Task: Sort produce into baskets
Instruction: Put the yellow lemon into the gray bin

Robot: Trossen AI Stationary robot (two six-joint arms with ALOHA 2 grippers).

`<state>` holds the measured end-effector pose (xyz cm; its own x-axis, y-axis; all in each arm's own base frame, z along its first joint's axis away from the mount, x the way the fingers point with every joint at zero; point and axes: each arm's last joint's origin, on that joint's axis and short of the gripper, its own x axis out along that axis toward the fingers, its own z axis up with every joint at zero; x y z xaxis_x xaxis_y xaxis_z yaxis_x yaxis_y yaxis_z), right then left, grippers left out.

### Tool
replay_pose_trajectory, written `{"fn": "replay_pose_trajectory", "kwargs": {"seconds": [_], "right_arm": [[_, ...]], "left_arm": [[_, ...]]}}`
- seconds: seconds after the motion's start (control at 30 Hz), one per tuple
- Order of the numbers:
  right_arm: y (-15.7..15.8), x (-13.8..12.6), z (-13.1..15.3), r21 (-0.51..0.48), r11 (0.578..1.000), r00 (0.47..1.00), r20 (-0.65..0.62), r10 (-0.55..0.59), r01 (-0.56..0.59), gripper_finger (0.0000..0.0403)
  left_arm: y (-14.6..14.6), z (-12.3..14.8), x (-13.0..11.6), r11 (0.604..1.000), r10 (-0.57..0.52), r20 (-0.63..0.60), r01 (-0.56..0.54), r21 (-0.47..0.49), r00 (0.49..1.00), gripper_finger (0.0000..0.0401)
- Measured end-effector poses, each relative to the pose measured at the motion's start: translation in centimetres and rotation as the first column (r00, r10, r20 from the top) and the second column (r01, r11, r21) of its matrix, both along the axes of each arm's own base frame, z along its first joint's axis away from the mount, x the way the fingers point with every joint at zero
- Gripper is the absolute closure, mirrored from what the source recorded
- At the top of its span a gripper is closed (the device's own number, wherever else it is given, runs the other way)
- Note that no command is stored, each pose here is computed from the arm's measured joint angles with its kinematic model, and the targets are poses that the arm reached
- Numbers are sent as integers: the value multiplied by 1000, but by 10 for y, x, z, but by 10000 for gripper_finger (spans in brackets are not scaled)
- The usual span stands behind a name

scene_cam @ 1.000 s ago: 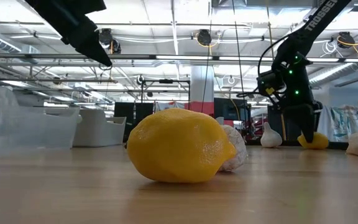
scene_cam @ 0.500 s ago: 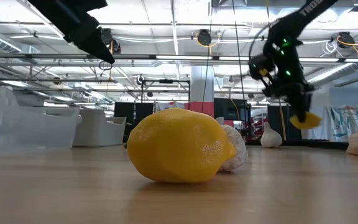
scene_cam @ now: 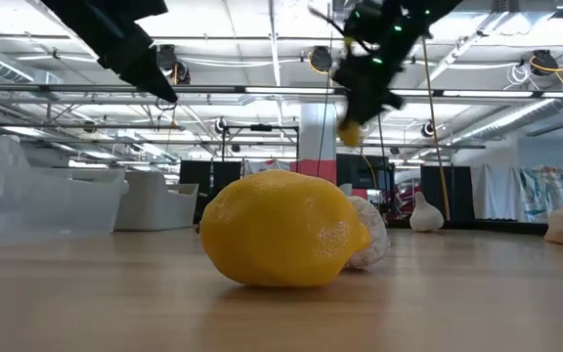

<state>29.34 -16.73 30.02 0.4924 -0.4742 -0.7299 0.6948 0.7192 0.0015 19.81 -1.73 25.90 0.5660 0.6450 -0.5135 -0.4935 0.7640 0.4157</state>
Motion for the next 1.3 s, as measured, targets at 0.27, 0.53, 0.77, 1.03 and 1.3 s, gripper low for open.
{"fn": "replay_pose_trajectory", "kwargs": {"seconds": [0.27, 0.53, 0.77, 1.03, 1.3], "right_arm": [[36, 104, -53, -177, 973, 909, 364, 202, -146, 243], [67, 180, -107, -239, 959, 695, 663, 277, -154, 243], [63, 230, -139, -208, 962, 741, 614, 271, -179, 243], [59, 259, -140, -208, 953, 812, 503, 297, -219, 228], [59, 263, -136, -195, 945, 830, 455, 323, -261, 157]], "left_arm": [[5, -2, -8, 985, 116, -47, -109, 137, 992, 128], [15, -7, -31, 901, 346, -3, -332, 279, 938, 128], [24, -10, -38, 874, 422, -14, -403, 272, 906, 128], [37, -10, -39, 839, 490, -26, -464, 284, 871, 128], [45, -10, -40, 815, 532, -18, -506, 281, 847, 128]]}}
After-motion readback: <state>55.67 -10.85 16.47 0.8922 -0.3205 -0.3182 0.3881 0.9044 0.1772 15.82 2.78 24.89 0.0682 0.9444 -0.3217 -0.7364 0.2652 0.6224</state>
